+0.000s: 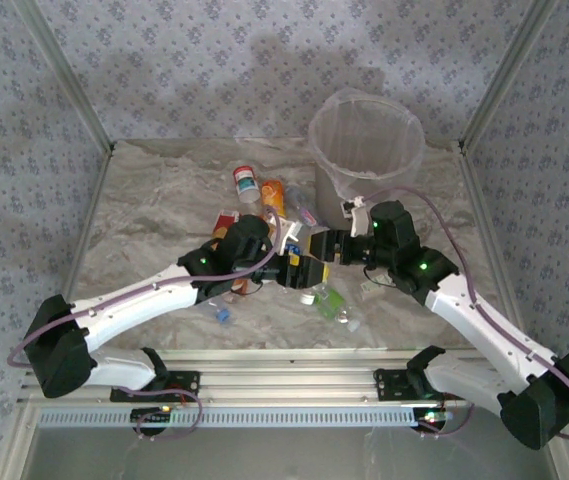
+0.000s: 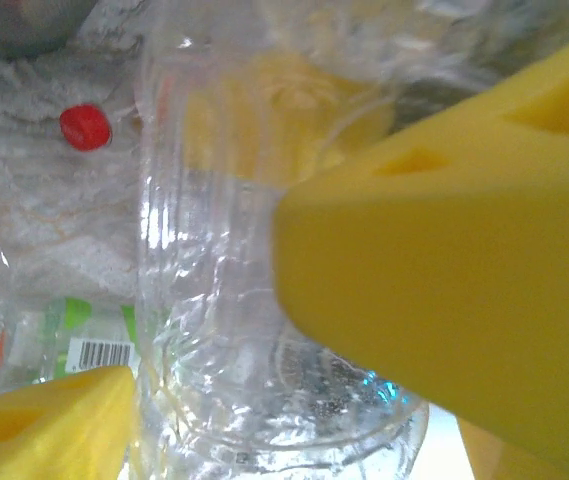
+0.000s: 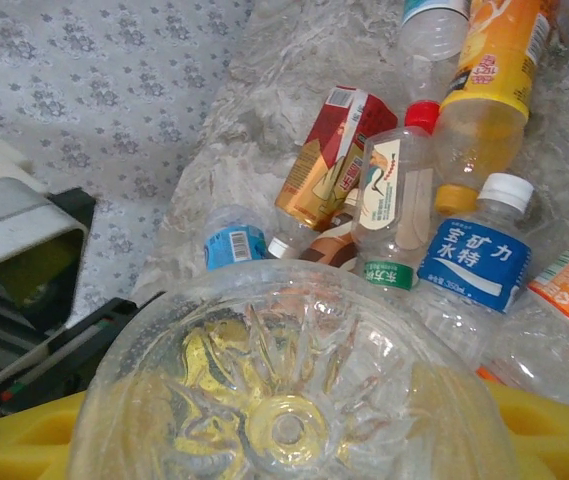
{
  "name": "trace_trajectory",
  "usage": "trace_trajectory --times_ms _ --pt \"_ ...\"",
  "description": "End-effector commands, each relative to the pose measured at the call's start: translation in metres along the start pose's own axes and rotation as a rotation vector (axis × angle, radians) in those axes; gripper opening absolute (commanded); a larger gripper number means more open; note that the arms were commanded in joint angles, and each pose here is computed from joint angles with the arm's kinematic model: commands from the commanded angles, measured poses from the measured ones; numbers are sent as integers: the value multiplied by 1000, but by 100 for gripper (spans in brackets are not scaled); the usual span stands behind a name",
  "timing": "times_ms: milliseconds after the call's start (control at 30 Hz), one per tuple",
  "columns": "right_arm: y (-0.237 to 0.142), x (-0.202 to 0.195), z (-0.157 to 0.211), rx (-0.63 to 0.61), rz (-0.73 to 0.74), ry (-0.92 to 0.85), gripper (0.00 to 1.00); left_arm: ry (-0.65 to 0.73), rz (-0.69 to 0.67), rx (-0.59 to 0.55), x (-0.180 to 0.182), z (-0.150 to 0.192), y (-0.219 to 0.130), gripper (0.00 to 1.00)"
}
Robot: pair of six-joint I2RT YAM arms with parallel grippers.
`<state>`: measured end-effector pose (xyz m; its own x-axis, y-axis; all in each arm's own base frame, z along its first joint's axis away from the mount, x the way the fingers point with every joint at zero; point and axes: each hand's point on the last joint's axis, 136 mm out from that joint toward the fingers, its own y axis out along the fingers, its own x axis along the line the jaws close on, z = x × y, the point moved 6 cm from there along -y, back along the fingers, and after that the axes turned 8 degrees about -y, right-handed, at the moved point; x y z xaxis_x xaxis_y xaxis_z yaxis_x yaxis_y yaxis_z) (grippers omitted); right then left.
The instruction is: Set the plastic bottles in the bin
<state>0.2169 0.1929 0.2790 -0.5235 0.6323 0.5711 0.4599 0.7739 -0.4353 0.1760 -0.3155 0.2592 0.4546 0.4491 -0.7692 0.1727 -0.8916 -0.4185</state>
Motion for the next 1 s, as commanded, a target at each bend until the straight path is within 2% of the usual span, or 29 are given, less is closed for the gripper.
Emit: trace_trajectory --times_ms 0,133,467,733,967 --pt "-18 4 -10 -38 44 -38 62 104 64 -75 -23 -11 -14 91" --pt "-35 2 -14 -52 94 -63 62 196 67 -105 -31 -12 -27 99" --pt "-92 9 -57 -168 290 -205 62 386 30 -237 -49 -27 -61 100" --pt "-132 19 -130 -345 476 -303 62 414 4 -310 -45 -23 -77 100" --pt "-134 13 -193 -466 598 -311 62 428 -19 -333 -42 -19 -88 100"
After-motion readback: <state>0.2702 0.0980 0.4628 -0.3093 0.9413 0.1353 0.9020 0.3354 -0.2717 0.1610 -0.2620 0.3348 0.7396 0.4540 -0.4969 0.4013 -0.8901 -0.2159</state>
